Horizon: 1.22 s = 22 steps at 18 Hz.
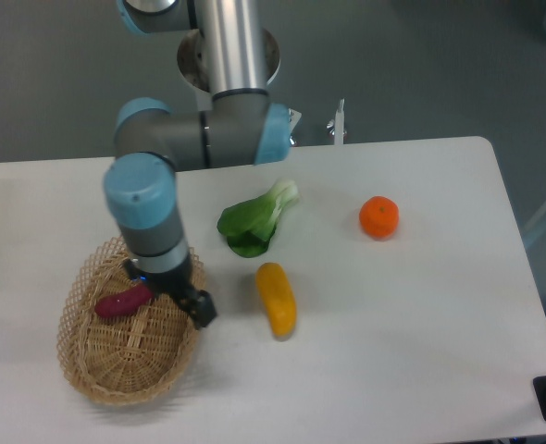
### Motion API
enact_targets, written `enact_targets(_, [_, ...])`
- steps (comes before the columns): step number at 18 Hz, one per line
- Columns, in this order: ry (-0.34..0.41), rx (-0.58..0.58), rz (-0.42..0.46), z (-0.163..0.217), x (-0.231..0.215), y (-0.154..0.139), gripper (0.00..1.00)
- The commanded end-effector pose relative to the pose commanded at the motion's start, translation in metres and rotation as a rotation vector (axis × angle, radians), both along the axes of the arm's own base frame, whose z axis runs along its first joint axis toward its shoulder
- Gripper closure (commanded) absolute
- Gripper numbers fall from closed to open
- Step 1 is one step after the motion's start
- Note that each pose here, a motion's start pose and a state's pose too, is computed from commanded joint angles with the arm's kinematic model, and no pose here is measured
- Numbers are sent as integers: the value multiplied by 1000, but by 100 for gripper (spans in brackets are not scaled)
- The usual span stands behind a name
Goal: Pick up the sweet potato from the basket
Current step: 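Lower the gripper into the basket onto the sweet potato, then close the gripper on the sweet potato and lift it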
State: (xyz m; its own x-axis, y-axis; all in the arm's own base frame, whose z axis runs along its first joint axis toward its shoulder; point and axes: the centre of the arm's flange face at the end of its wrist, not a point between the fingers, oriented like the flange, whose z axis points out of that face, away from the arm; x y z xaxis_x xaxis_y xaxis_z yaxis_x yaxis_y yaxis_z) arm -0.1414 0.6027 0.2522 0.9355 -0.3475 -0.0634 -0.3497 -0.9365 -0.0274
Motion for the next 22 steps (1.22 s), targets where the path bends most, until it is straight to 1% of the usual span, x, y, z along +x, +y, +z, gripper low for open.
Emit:
enact_targets(4, [-19,-34,-29,-20,21,0,0])
enact_targets(8, [-41,-62,-40,-41,30,4,0])
enact_targets(10, [-38,-54,-48,-48,32,8,0])
enact_targets(15, [-36,-51,-57,-55,37,10,0])
enact_targets(16, [-37,-53,-59,-55,38,10,1])
enact_targets(20, [-35,-50,-68,-54,44,12,42])
enact_targets(22, [-32,-38,-67,-46,44,12,59])
